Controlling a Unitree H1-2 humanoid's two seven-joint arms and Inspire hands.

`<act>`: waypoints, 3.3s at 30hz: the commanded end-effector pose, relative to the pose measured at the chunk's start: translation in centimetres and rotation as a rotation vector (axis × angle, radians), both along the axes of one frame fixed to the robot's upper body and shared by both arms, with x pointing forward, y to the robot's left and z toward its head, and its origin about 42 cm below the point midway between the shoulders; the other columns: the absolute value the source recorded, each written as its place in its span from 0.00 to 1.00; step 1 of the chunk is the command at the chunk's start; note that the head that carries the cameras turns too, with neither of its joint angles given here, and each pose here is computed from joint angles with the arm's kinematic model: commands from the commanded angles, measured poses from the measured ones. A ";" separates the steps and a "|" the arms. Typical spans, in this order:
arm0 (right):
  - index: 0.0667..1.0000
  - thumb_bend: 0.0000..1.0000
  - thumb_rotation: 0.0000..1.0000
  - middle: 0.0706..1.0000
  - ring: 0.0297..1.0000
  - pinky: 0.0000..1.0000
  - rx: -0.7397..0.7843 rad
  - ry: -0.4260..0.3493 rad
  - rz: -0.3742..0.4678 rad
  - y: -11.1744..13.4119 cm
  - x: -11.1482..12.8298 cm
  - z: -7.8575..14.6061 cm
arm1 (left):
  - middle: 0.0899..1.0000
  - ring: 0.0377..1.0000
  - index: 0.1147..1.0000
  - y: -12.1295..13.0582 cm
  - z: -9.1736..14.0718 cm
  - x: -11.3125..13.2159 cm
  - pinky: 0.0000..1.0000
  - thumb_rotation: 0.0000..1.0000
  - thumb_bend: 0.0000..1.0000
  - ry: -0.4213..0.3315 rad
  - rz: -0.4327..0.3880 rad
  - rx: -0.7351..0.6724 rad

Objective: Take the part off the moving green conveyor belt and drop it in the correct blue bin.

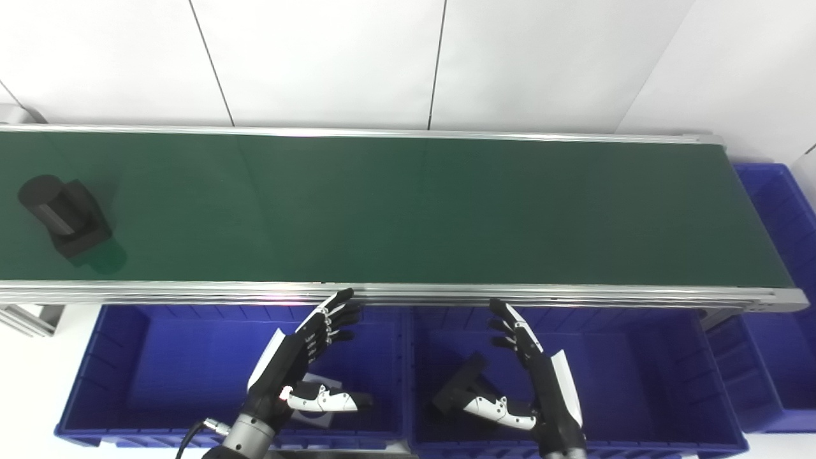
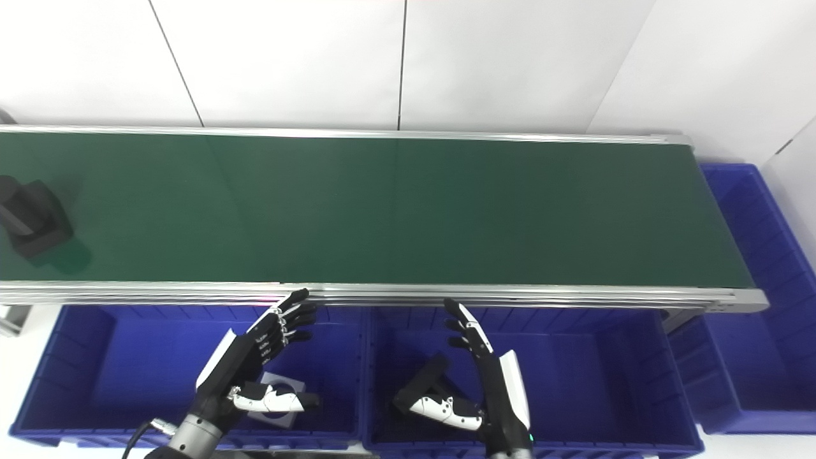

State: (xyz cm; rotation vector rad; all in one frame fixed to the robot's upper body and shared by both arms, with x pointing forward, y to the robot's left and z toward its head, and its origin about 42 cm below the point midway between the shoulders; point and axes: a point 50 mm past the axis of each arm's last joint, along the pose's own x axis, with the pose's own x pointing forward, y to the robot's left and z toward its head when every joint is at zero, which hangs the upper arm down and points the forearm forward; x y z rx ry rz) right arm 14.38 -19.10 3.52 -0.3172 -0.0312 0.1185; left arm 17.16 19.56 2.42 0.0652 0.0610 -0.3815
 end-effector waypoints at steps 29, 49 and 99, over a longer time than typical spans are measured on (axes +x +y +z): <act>0.88 0.88 0.38 0.88 0.84 0.76 0.013 -0.047 0.002 0.0 0.3 0.5 | 0.85 0.85 0.89 -0.4 0.8 0.4 0.79 0.13 0.90 -0.058 0.001 -0.005; 0.88 0.87 0.38 0.89 0.84 0.75 0.019 -0.039 0.004 -0.1 0.2 0.7 | 0.86 0.85 0.90 -0.4 1.1 0.2 0.78 0.12 0.89 -0.061 0.001 0.006; 0.91 0.81 0.28 0.88 0.87 0.87 -0.002 -0.005 -0.009 -3.0 -1.1 -1.6 | 0.81 0.77 0.82 -3.0 -1.3 -0.4 0.68 0.11 0.98 -0.068 -0.006 0.034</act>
